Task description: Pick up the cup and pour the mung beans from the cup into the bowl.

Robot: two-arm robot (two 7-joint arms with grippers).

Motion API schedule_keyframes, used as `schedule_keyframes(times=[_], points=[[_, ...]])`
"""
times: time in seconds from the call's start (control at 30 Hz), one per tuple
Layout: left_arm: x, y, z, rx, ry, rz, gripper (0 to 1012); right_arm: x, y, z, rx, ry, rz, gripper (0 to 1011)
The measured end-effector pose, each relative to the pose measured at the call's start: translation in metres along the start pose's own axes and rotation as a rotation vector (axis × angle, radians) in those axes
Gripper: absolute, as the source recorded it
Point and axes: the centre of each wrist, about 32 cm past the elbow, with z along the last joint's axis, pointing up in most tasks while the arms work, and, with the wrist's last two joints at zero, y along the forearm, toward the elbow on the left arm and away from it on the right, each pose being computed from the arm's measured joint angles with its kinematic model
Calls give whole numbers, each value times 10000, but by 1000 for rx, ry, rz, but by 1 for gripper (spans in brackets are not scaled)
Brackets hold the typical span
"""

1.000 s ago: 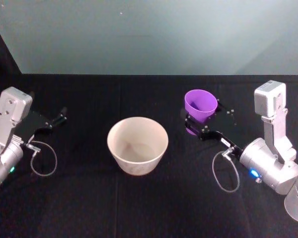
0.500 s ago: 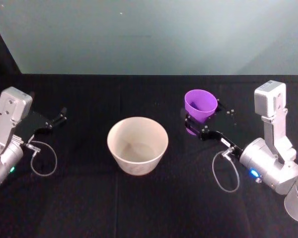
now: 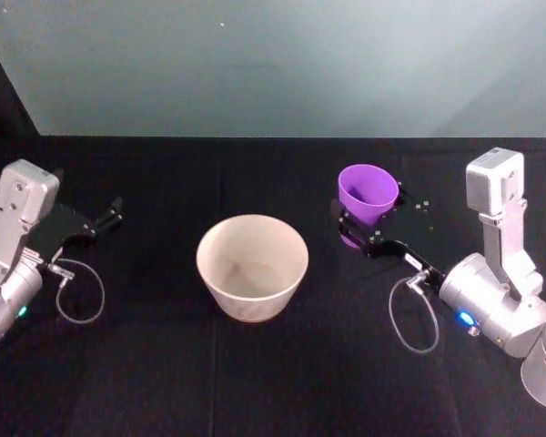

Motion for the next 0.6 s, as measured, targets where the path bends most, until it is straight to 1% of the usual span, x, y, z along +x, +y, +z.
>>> schedule_keyframes(times=[0.6], points=[[0, 0, 0, 0, 0, 0, 1000, 0, 0, 0, 0, 0, 0, 726]])
